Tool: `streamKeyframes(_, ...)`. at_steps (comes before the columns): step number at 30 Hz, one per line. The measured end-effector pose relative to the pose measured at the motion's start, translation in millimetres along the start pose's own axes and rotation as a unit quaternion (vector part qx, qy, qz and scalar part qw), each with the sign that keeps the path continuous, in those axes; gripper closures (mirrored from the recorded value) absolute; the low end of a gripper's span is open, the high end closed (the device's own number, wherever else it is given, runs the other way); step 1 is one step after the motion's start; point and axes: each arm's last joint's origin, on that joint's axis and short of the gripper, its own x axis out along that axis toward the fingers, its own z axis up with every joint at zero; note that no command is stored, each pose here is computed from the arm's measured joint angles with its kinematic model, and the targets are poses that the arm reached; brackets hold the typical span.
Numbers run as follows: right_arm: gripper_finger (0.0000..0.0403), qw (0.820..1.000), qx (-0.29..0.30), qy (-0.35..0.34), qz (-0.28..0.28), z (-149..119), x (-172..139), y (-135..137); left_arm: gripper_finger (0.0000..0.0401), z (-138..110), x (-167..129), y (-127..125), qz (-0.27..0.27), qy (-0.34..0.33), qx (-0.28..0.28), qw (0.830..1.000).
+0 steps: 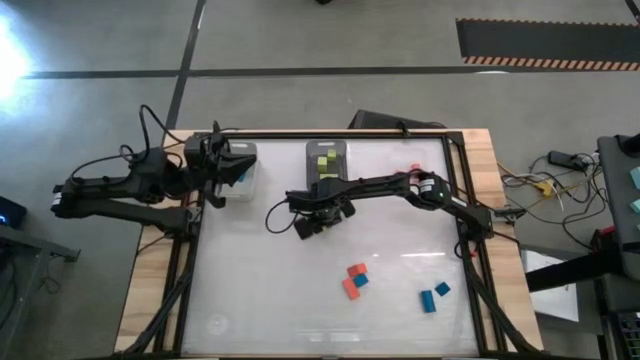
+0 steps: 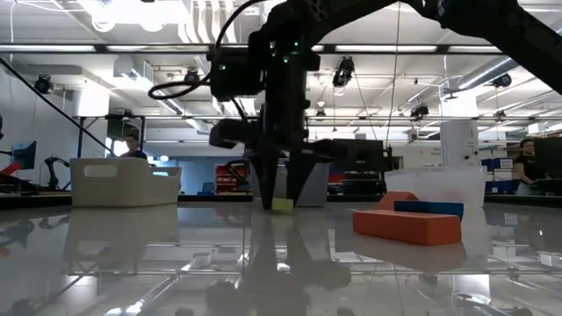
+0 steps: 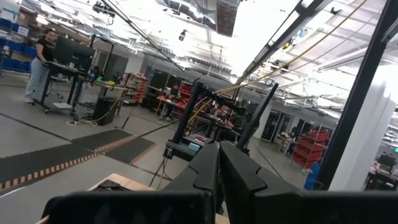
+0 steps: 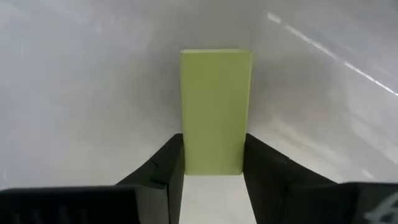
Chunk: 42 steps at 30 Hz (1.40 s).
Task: Sort & place blocks by color
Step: Put the green block into the black transparent bin, then put the orange block into the transparent bin
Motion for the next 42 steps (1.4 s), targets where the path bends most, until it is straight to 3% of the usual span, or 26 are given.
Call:
streamKeyframes(4, 0.0285, 0.999, -0.023, 0.011, 0.029, -5, -29, 3, 0.0401, 1, 0, 0, 0.000, -0.001, 0.000, 1.000)
streamKeyframes(10, 0.0285, 0.996, -0.046, -0.026, 0.070, -13, -102, -6, 0.0401, 1, 0, 1, 0.013, -0.005, -0.001, 1.000)
streamKeyframes(16, 0.0285, 0.992, -0.016, -0.090, 0.086, 24, -147, -48, 0.0401, -1, 2, 2, 0.037, -0.008, 0.000, 0.999)
streamKeyframes(26, 0.0285, 0.991, 0.014, -0.110, 0.081, 98, -123, -97, 0.0401, -5, 7, 5, 0.080, -0.011, 0.000, 0.997)
streamKeyframes(34, 0.0281, 0.994, 0.009, -0.091, 0.059, 115, -98, -108, 0.0401, -6, 8, 7, 0.111, -0.015, 0.002, 0.994)
streamKeyframes(42, 0.0208, 0.994, 0.006, -0.102, 0.050, 115, -99, -107, 0.0401, -10, 12, 8, 0.125, -0.011, 0.004, 0.992)
